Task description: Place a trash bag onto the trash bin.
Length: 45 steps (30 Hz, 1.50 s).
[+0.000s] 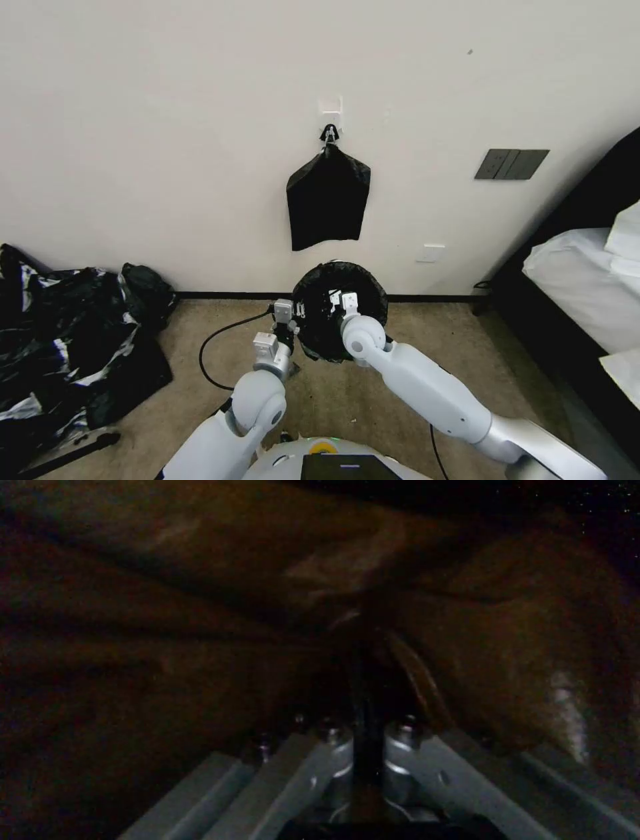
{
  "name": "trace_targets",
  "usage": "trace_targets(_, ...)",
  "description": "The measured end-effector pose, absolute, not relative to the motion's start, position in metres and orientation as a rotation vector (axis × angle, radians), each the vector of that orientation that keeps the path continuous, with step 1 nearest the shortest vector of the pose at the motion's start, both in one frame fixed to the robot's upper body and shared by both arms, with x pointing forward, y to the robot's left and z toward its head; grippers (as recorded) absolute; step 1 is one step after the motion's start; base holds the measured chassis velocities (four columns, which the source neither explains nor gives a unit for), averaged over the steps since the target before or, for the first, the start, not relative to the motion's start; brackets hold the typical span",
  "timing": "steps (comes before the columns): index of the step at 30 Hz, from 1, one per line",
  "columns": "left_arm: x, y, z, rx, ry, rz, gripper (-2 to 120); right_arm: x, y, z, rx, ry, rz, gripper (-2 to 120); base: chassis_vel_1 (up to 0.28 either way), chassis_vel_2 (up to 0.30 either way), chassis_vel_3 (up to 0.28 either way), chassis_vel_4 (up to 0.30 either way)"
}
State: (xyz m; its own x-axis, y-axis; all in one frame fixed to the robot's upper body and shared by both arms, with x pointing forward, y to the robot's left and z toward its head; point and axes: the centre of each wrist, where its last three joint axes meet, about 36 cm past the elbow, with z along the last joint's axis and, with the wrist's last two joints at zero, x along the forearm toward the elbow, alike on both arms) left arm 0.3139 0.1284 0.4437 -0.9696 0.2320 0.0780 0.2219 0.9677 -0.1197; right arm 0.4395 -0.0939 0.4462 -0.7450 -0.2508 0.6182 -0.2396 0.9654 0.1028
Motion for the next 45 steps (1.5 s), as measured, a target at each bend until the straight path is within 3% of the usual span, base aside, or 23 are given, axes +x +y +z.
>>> trace_targets(28, 0.318, 0.129, 0.438, -0.353, -3.018, 0.164, 3, 0.432, -0.099, 0.466, 0.35, -2.44, -0.116, 0, 0.0, 0.0, 0.0, 0.0)
trace_targets(45, 0.36, 0.129, 0.439, -0.209, -2.8, 0.405, 3, 0.365, -0.127, 0.528, 0.592, -2.522, -0.182, 58, 0.0, 0.0, 0.0, 0.0)
